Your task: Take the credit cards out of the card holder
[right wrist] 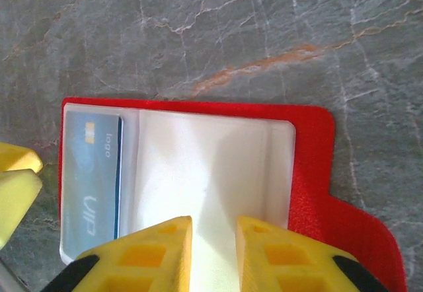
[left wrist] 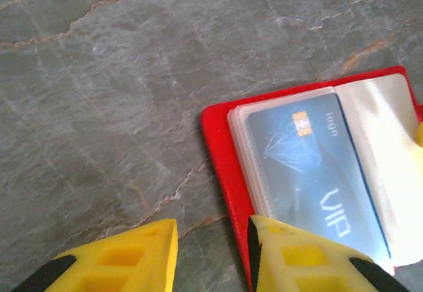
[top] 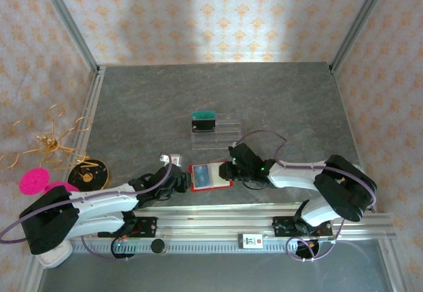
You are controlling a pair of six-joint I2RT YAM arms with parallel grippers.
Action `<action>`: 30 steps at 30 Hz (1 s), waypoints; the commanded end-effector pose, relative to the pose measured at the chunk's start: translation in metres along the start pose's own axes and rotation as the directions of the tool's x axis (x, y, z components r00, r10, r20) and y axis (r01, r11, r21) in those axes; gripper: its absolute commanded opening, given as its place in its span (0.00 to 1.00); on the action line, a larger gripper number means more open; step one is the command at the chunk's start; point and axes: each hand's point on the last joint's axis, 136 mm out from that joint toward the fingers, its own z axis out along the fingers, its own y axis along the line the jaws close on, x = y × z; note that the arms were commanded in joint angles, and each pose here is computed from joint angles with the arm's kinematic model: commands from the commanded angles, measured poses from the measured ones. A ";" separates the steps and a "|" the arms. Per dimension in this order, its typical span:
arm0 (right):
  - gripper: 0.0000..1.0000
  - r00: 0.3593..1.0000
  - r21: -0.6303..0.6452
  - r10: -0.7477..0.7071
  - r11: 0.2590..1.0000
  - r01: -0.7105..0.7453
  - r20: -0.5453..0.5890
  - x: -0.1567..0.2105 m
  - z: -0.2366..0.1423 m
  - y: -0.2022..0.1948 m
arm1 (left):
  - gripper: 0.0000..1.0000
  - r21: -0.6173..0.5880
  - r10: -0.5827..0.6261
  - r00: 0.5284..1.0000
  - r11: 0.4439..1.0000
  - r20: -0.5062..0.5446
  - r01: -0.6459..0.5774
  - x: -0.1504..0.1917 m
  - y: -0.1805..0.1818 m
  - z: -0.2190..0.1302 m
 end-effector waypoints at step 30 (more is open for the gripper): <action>0.30 0.999 -0.207 0.007 0.978 -0.015 -0.040 -0.014 0.019 0.069 | 0.15 0.137 0.010 0.998 0.990 0.067 -0.019 -0.023 -0.030 0.011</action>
